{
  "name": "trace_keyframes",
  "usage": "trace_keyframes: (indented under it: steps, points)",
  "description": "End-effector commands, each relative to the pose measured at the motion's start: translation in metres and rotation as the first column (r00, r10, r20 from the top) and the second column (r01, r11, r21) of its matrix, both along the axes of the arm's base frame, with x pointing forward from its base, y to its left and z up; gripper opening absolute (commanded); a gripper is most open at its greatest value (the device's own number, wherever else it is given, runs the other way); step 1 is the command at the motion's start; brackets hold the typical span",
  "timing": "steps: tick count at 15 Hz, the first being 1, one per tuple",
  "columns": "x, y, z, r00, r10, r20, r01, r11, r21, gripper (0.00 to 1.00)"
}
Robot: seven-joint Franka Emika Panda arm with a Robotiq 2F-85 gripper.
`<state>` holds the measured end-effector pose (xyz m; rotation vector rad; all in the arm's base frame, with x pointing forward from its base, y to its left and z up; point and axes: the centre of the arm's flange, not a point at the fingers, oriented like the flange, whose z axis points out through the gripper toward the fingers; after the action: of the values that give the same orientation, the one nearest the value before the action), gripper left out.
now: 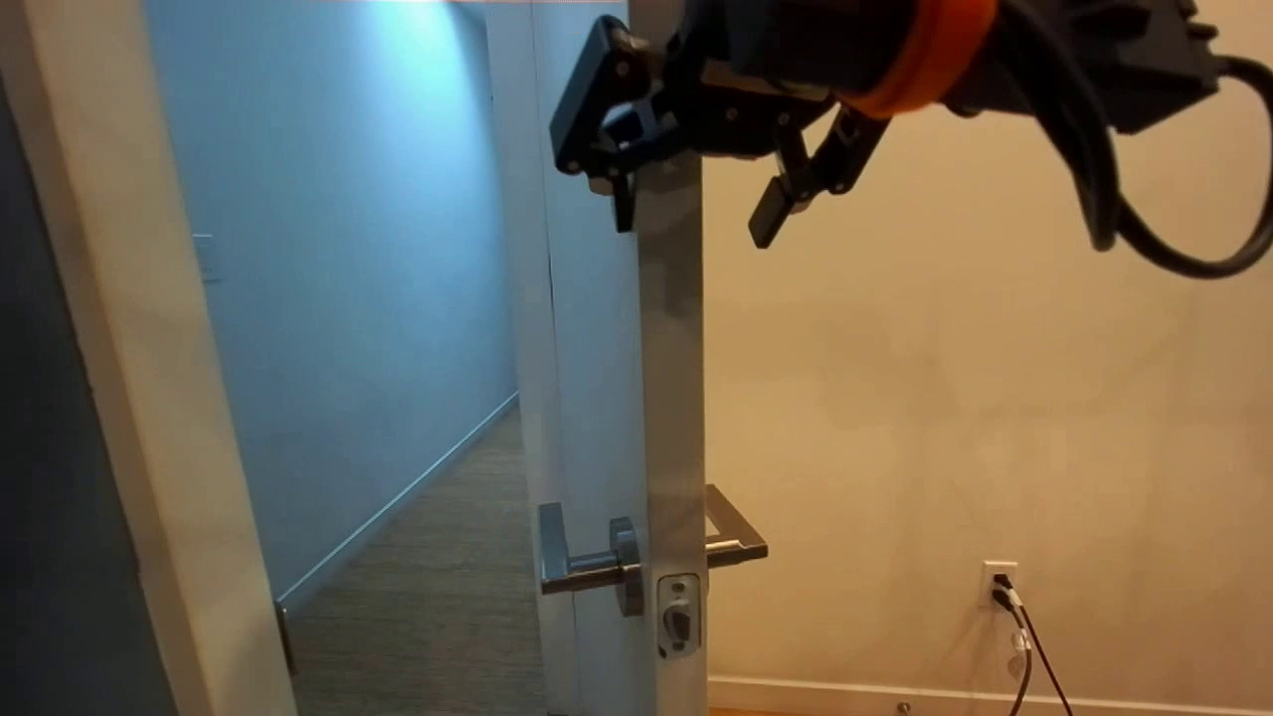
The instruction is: Open the door
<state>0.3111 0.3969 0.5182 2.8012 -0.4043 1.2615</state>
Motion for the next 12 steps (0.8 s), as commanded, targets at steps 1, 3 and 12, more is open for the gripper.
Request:
trace_keyframes:
  steps: [1,3,12]
  points:
    - [-0.043,0.015,0.044,0.988,-0.14,-0.068,0.137,0.989,-0.049,1.0]
    - [-0.05,0.007,0.034,0.981,-0.176,-0.081,0.172,0.983,-0.059,1.0]
    - [-0.049,-0.051,-0.018,0.931,-0.339,-0.132,0.331,0.94,-0.076,1.0]
